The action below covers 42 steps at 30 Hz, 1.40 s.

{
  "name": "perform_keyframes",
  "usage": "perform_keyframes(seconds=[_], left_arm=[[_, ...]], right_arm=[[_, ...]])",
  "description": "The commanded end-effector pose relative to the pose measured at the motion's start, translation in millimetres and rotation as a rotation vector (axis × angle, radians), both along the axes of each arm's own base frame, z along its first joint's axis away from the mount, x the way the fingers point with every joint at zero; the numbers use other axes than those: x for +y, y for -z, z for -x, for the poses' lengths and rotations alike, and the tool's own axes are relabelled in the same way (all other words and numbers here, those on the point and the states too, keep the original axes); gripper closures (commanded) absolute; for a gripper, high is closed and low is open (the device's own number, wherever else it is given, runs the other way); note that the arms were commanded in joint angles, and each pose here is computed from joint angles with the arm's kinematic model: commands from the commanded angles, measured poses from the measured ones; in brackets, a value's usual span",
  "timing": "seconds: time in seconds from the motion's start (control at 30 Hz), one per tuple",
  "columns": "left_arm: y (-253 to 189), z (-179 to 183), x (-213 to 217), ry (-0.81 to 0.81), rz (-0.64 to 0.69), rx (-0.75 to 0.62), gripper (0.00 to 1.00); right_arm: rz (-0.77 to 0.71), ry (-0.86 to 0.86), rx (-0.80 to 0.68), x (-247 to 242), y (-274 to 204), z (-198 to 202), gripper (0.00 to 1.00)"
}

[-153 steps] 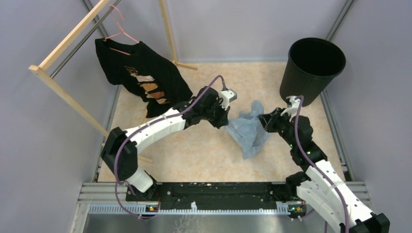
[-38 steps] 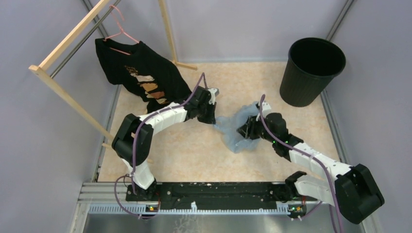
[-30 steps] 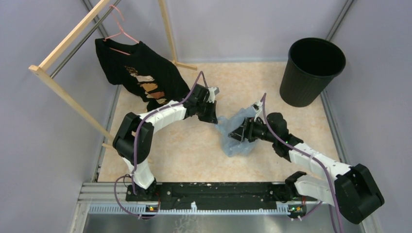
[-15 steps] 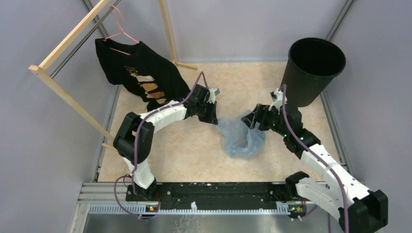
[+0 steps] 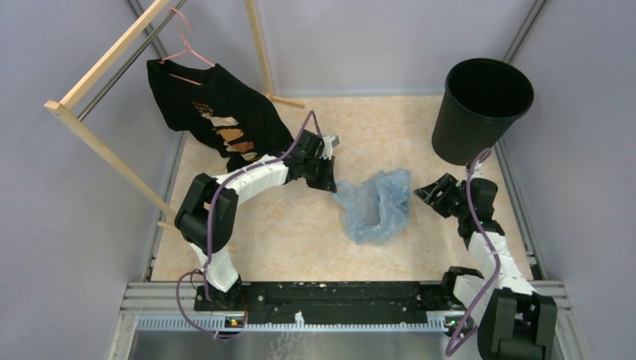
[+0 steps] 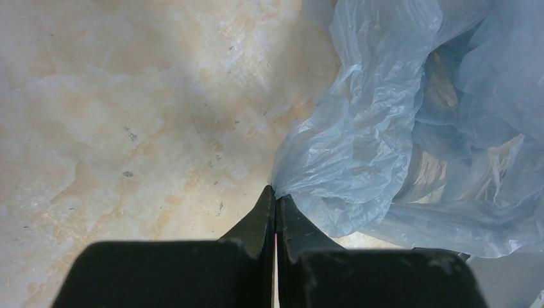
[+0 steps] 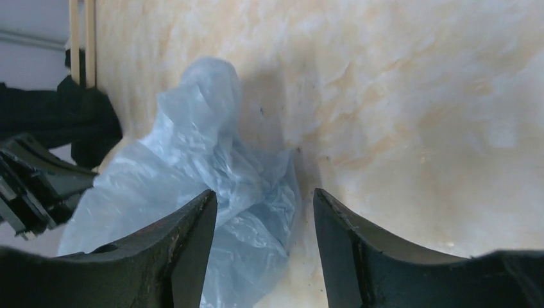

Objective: Put the trash bags into the trash bin

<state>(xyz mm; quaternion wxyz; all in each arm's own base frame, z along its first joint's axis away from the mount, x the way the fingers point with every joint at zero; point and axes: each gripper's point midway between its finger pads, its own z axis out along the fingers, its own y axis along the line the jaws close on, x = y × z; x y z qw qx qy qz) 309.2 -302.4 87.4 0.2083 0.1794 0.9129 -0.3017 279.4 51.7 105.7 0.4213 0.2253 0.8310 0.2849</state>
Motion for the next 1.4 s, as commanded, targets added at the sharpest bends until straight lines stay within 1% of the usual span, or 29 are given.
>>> perform_keyframes(seconds=[0.0, 0.1, 0.17, 0.37, 0.6, 0.67, 0.8, 1.0, 1.1, 1.17, 1.23, 1.37], left_arm=[[-18, -6, -9, 0.018, 0.042, -0.034, 1.0], [-18, -6, -11, 0.02, 0.047, -0.03, 1.0], [-18, -6, -10, 0.018, 0.046, -0.03, 1.0], [-19, -5, -12, 0.023, 0.057, -0.024, 1.0], [-18, -4, -13, 0.026, 0.065, -0.014, 1.0], [-18, -4, -14, 0.028, 0.066, -0.014, 1.0], [-18, -4, -14, 0.027, 0.066, -0.014, 1.0], [-19, -4, -14, 0.027, 0.067, -0.014, 1.0], [-18, -4, -13, 0.025, 0.064, -0.013, 1.0], [-19, -5, -13, 0.023, 0.063, -0.017, 1.0], [-20, -5, -13, 0.022, 0.063, -0.02, 1.0], [-23, -6, -12, 0.015, 0.062, -0.033, 1.0]], right_arm=[[-0.123, -0.161, -0.144, 29, -16, -8, 0.42], [-0.137, -0.176, -0.12, 31, -1, -8, 0.41], [-0.162, -0.217, -0.133, 37, 0, -8, 0.42], [-0.201, -0.252, -0.176, 44, 0, -11, 0.46], [-0.233, -0.255, -0.169, 46, 7, -15, 0.47], [-0.242, -0.256, -0.169, 47, 8, -16, 0.5], [-0.249, -0.26, -0.156, 49, 14, -19, 0.52], [-0.254, -0.282, -0.151, 54, 15, -14, 0.67], [-0.232, -0.28, -0.146, 53, 13, -12, 0.79], [-0.208, -0.274, -0.141, 52, 11, -10, 0.81], [-0.171, -0.267, -0.148, 50, 4, -9, 0.81], [-0.091, -0.254, -0.112, 46, 0, 0, 0.81]])
